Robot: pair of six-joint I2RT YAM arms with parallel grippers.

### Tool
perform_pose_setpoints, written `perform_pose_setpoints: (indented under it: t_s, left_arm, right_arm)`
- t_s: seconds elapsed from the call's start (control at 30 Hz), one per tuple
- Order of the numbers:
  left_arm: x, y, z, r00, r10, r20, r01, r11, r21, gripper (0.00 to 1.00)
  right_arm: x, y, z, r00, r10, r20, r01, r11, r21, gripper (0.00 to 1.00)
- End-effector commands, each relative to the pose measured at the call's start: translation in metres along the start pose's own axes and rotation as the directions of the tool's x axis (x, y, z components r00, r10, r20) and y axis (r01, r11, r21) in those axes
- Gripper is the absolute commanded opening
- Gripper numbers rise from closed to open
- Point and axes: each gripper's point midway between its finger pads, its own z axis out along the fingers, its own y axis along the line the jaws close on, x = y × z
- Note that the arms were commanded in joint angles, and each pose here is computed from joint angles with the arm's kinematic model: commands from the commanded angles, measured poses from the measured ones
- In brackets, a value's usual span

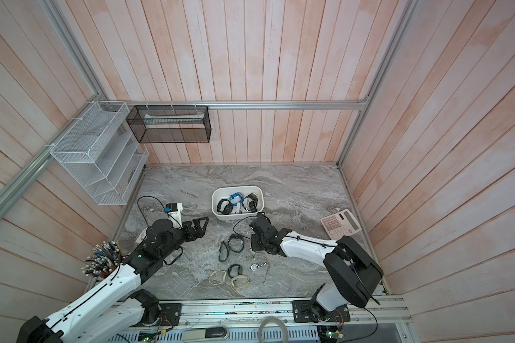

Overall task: Put the watch into the storage box
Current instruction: Pick up the watch at the center of the board, then place the watch in the storage box.

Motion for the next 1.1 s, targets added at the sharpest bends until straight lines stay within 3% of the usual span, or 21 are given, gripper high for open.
perform_pose_setpoints:
  t_s: [0.0, 0.3, 0.5, 0.7, 1.07]
  left_arm:
    - [0.007, 0.009, -0.004, 1.000, 0.003, -0.013, -0.003, 1.000, -0.030, 1.00]
    - [0.021, 0.017, -0.021, 1.000, -0.020, -0.021, 0.019, 0.999, -0.030, 1.00]
    - [0.022, 0.016, -0.026, 0.999, -0.030, -0.027, 0.030, 0.999, -0.020, 0.99]
    - [0.025, 0.017, -0.029, 0.998, -0.046, -0.035, 0.045, 0.999, -0.020, 0.99]
    - [0.030, 0.017, -0.030, 0.997, -0.054, -0.049, 0.053, 0.998, -0.015, 0.98]
  right_arm:
    - [-0.043, -0.006, -0.029, 0.992, -0.025, 0.120, 0.019, 0.998, 0.052, 0.00]
    - [-0.140, 0.000, -0.059, 0.937, -0.067, 0.343, 0.056, 0.998, 0.043, 0.00]
    - [-0.187, 0.007, -0.047, 0.920, -0.110, 0.377, 0.094, 0.994, 0.061, 0.00]
    - [-0.204, 0.004, -0.018, 0.926, -0.127, 0.354, 0.110, 0.992, 0.070, 0.00]
    - [-0.199, 0.004, 0.038, 0.947, -0.169, 0.273, 0.151, 0.985, 0.087, 0.00]
